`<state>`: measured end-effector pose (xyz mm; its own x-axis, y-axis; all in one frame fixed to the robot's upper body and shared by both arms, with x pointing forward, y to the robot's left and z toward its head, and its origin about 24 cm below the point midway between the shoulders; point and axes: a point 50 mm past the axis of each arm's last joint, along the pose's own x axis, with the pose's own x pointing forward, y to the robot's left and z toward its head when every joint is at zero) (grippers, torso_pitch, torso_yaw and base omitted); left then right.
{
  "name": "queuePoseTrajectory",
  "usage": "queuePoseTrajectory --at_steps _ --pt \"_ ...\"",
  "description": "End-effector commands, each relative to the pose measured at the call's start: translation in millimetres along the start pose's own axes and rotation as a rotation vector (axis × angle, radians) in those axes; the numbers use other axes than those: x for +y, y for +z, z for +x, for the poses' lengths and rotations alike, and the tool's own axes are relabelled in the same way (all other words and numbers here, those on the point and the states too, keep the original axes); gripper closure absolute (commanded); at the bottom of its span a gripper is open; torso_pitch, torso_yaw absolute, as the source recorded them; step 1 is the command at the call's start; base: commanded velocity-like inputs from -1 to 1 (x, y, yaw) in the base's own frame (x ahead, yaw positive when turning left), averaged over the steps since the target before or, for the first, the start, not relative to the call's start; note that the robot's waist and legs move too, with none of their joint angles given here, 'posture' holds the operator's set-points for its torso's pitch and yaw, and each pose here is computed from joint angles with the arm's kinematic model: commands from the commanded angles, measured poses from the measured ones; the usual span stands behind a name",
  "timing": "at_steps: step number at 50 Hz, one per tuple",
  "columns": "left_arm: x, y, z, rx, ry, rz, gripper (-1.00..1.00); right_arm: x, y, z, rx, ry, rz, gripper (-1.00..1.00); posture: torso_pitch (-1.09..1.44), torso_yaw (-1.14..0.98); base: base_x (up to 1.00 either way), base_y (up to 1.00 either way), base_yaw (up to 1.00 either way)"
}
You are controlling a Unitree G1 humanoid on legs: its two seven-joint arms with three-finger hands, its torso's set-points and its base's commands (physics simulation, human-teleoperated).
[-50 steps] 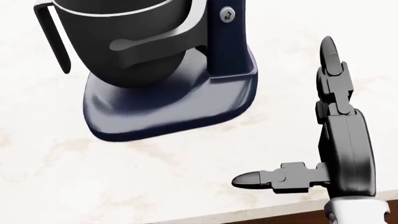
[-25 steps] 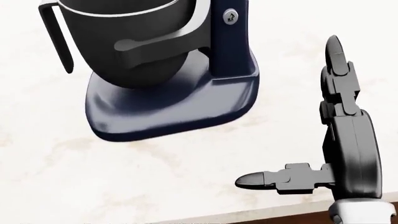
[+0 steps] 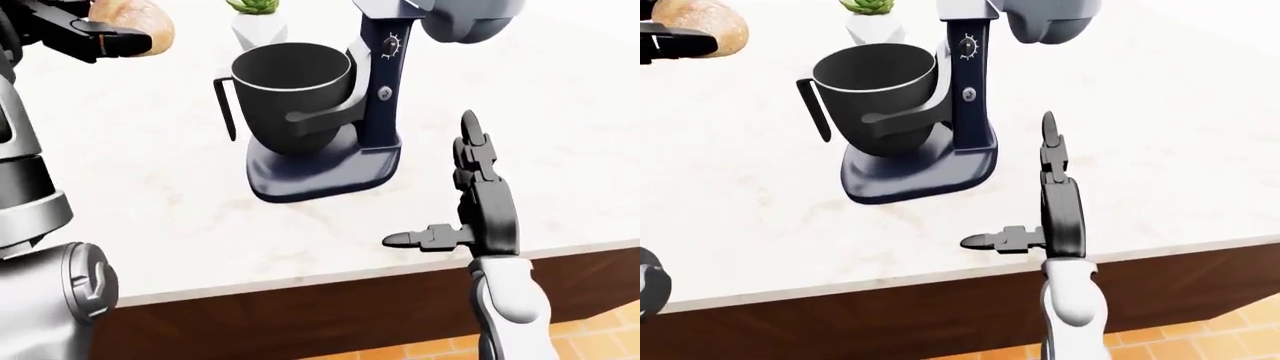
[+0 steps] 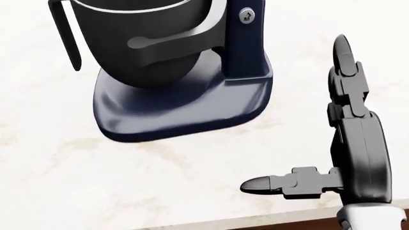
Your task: Place the bread in the stand mixer bowl.
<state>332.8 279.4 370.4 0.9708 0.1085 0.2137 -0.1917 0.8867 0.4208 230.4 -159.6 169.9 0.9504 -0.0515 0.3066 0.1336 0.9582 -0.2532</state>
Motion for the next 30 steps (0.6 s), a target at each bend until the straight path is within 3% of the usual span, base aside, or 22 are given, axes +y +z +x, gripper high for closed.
queuePoseTrajectory --at_steps 1,9,30 --pt "8.1 22 -5.7 -0.11 0.054 0.009 1.0 -2.6 14 0 -0.079 -0.016 -0.003 -1.0 0.0 0.0 0.0 0.0 0.0" --pt "0.5 36 -0.5 -0.162 0.06 -0.005 1.0 -2.8 14 0 -0.08 -0.017 -0.003 -1.0 0.0 0.0 0.0 0.0 0.0" --pt "-28.5 72 15.7 -0.229 0.014 -0.001 1.0 -3.8 15 -1 -0.083 -0.02 -0.005 -1.0 0.0 0.0 0.0 0.0 0.0"
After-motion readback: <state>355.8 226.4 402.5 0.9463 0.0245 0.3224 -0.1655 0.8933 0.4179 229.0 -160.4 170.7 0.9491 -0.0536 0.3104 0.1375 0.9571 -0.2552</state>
